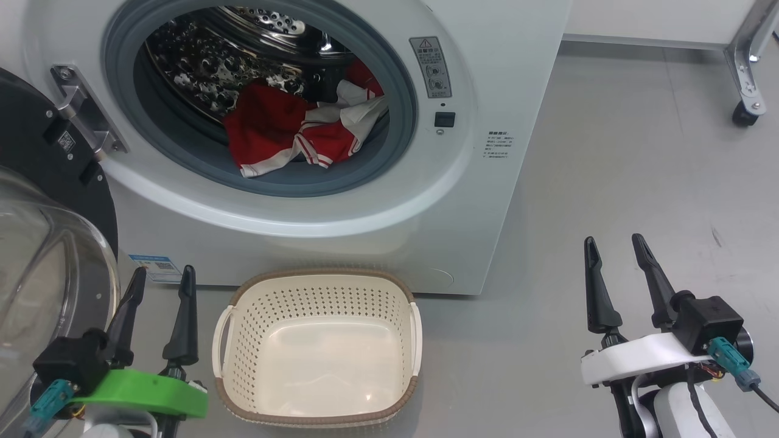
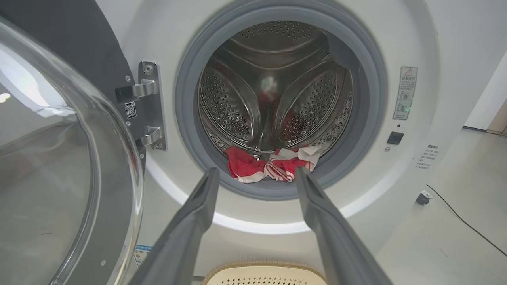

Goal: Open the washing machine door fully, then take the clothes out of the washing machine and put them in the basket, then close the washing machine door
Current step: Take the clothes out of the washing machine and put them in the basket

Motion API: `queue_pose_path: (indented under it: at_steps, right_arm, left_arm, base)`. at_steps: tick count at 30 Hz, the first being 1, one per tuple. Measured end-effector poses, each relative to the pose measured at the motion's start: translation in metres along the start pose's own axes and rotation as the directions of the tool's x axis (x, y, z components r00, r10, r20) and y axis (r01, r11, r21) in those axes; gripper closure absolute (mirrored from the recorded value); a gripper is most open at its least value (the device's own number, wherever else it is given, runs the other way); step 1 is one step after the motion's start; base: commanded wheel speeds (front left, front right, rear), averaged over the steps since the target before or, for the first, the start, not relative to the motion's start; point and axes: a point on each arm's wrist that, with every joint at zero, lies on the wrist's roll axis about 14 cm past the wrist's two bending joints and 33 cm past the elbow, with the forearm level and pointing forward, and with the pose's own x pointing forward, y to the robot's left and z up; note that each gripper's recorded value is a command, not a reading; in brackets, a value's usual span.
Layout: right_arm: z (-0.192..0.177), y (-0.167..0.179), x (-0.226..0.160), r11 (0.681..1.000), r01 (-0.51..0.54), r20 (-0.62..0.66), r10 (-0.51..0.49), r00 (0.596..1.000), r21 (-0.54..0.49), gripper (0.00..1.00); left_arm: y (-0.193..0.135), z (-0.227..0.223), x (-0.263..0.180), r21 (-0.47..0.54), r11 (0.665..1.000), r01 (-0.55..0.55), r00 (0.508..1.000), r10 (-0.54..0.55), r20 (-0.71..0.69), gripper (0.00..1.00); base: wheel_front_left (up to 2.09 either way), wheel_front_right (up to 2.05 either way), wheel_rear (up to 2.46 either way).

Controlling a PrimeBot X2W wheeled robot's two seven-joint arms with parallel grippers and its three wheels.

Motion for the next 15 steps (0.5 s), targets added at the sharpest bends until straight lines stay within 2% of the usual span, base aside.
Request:
queue_pose_path:
  at_steps: [15]
  right_arm:
    - [0.0004, 0.001, -0.0003, 1.0, -0.002, 0.001, 0.002, 1.0, 0.001, 0.0]
  left_arm:
    - [-0.0031, -0.0057, -0.0015, 0.0, 1.0, 0.01, 1.0, -0.01, -0.019, 0.0]
  base:
    - [0.03, -0.03, 0.0]
